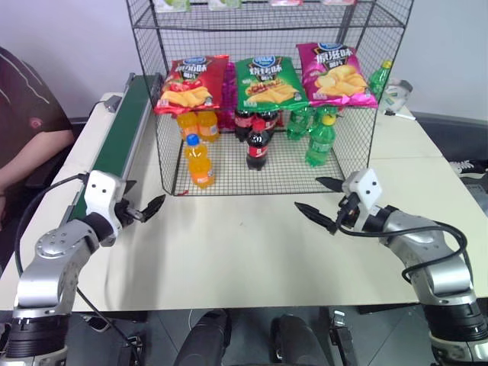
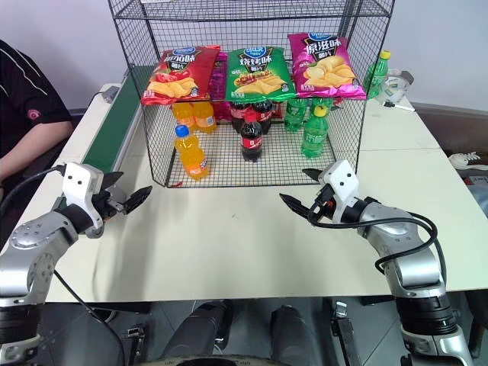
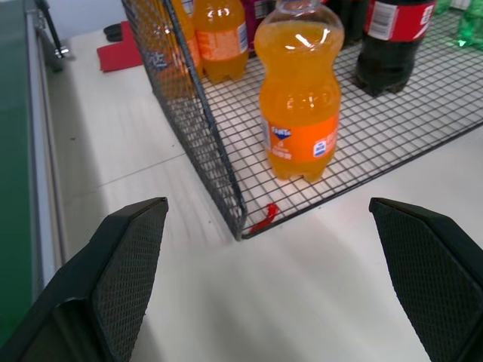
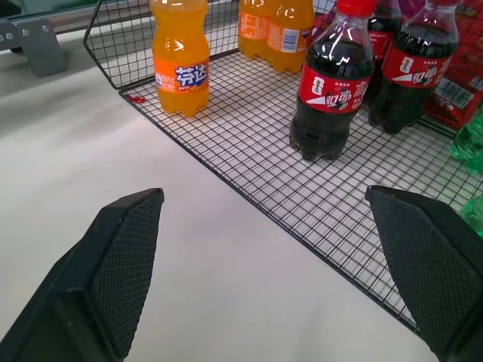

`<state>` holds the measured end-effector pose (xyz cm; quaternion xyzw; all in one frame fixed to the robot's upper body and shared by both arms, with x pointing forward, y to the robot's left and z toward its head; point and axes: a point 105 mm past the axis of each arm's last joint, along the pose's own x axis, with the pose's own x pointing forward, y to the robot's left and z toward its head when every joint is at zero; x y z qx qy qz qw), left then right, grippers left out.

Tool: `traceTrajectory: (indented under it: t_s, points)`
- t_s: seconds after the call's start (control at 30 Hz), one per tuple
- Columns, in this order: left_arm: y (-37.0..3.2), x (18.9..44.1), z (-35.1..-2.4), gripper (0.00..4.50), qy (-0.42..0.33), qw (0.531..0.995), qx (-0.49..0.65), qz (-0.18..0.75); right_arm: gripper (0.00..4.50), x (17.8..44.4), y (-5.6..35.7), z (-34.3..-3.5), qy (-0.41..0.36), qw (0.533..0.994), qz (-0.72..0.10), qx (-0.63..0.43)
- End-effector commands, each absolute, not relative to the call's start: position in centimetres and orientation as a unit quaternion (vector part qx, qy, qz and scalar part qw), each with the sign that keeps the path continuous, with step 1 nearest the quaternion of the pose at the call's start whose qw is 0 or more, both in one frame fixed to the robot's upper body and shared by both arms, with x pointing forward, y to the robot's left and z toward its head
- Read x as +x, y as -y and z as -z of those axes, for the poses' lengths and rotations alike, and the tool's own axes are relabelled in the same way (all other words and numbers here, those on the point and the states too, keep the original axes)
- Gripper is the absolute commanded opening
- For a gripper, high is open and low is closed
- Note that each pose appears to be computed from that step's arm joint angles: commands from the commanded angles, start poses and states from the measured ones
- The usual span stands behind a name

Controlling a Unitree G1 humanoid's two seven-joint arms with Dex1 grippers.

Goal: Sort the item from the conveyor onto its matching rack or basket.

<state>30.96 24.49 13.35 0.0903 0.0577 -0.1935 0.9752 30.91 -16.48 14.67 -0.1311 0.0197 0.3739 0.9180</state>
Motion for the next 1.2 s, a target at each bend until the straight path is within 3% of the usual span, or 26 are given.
traceTrajectory:
  t_s: [0.03, 0.5, 0.93, 1.2]
  points:
    - [-25.0, 30.8, -14.8, 4.45, -0.034, 0.977, 0.105, 0.182, 4.50, 31.1, 16.1, -15.6, 0.002, 0.914, -0.379, -0.143]
    - [-25.4, 30.9, -14.6, 4.45, -0.032, 0.982, 0.095, 0.159, 4.50, 31.9, 16.1, -15.6, 0.012, 0.919, -0.366, -0.149]
    - [-28.4, 30.3, -13.2, 4.45, -0.051, 0.994, 0.060, 0.080, 4.50, 33.0, 16.0, -15.3, 0.034, 0.938, -0.309, -0.153]
    - [-29.9, 30.3, -13.5, 4.45, -0.016, 0.998, 0.059, 0.012, 4.50, 33.0, 14.3, -15.8, 0.058, 0.941, -0.308, -0.127]
